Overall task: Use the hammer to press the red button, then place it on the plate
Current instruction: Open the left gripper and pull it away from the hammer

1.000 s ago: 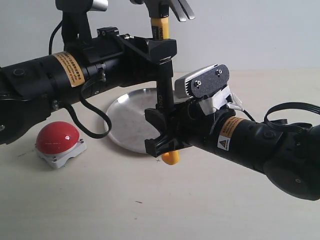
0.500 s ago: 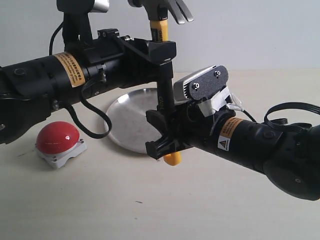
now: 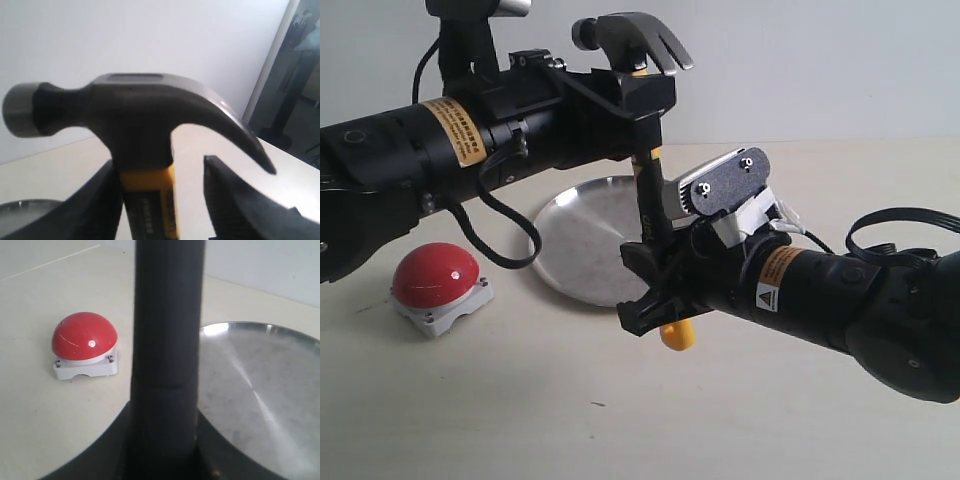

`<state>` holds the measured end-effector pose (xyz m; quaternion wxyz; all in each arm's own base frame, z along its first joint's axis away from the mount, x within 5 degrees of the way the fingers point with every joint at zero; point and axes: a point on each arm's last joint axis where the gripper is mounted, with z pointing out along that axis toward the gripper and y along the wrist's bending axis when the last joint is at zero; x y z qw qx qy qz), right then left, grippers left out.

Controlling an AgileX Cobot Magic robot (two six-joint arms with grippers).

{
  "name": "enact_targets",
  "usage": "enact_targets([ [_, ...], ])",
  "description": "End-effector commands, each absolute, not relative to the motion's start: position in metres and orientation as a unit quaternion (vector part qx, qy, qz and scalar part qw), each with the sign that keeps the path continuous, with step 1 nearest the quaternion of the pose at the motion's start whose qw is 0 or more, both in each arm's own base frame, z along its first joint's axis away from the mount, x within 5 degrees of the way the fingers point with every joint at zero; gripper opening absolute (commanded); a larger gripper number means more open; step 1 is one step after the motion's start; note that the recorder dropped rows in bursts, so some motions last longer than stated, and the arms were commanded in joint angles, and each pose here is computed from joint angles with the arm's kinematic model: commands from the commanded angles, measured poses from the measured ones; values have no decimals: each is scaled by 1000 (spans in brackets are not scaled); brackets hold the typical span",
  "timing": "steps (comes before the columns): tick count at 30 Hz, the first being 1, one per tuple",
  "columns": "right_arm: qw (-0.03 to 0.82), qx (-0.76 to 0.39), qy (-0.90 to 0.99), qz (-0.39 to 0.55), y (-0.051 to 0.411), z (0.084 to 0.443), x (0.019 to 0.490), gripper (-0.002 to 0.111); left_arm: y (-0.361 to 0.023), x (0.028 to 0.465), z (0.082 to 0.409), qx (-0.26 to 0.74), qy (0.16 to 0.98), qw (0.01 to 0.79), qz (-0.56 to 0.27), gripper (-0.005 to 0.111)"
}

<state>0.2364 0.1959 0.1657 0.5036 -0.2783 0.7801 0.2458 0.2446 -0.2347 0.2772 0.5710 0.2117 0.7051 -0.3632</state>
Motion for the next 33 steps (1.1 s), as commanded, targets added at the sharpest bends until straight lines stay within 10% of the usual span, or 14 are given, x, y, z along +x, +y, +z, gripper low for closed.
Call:
enact_targets([
  [1, 524, -279, 764, 254, 198, 172, 238, 0, -236, 243, 287, 216, 685, 588, -372, 58],
  [21, 545, -233, 770, 238, 186, 198, 237, 0, -219, 235, 280, 299, 750, 541, -233, 76],
  [33, 561, -207, 785, 158, 159, 234, 227, 0, -189, 211, 311, 305, 771, 526, -186, 1],
])
